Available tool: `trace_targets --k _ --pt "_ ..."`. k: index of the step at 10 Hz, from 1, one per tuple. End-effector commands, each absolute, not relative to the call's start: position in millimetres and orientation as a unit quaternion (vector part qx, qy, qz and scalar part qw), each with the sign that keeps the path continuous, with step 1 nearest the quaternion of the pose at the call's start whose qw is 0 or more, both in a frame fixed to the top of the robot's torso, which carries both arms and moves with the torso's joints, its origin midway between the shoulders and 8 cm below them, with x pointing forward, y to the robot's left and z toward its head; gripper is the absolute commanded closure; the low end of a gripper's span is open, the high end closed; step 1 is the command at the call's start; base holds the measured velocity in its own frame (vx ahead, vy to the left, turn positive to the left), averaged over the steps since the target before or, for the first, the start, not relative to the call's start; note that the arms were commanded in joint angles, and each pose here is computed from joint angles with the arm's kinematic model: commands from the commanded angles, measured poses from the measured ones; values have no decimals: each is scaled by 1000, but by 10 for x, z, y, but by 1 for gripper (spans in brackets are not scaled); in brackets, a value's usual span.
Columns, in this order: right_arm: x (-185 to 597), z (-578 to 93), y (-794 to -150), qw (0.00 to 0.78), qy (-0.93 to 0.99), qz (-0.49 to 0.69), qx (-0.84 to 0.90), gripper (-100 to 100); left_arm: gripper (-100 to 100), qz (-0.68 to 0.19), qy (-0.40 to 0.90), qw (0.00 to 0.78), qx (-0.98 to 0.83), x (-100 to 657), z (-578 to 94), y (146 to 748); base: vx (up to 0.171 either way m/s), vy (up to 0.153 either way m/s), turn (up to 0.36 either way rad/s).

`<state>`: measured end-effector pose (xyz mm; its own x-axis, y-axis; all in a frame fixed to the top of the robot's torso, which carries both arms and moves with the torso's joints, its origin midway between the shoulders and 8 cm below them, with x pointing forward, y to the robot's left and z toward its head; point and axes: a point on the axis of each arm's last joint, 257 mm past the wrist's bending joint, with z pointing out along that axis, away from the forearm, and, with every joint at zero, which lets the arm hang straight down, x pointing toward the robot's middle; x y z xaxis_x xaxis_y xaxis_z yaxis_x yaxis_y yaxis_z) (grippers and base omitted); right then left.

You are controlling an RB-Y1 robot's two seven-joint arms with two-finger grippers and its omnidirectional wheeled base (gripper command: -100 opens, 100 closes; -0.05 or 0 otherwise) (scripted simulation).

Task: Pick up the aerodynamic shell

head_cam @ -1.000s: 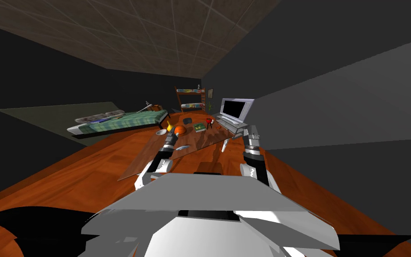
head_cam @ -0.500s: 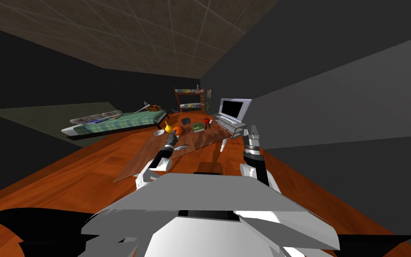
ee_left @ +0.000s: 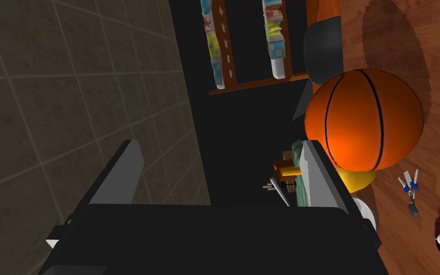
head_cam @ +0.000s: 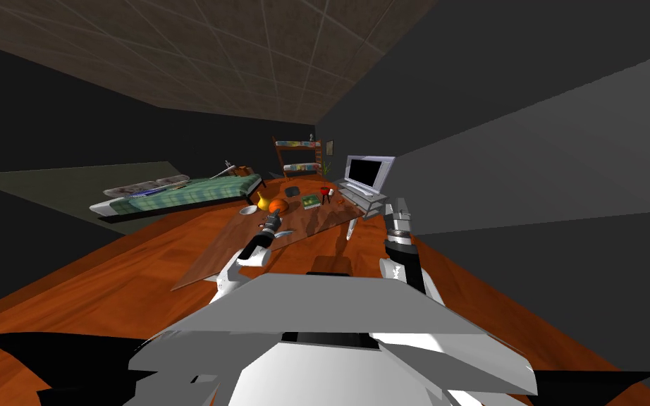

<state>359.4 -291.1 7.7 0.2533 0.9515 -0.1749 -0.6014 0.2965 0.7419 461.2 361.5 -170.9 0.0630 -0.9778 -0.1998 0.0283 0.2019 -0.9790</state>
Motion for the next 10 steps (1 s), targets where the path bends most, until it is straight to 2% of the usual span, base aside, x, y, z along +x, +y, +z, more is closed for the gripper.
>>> trace_targets --k 1,10 --pt "3594 77 -2911 741 315 524 278 0 -100 -428 533 560 -468 4630 -1833 3666 15 -56 -2" --pt "3594 77 -2911 741 315 524 278 0 -100 -336 570 476 -579 4690 -2803 4362 30 -59 8"
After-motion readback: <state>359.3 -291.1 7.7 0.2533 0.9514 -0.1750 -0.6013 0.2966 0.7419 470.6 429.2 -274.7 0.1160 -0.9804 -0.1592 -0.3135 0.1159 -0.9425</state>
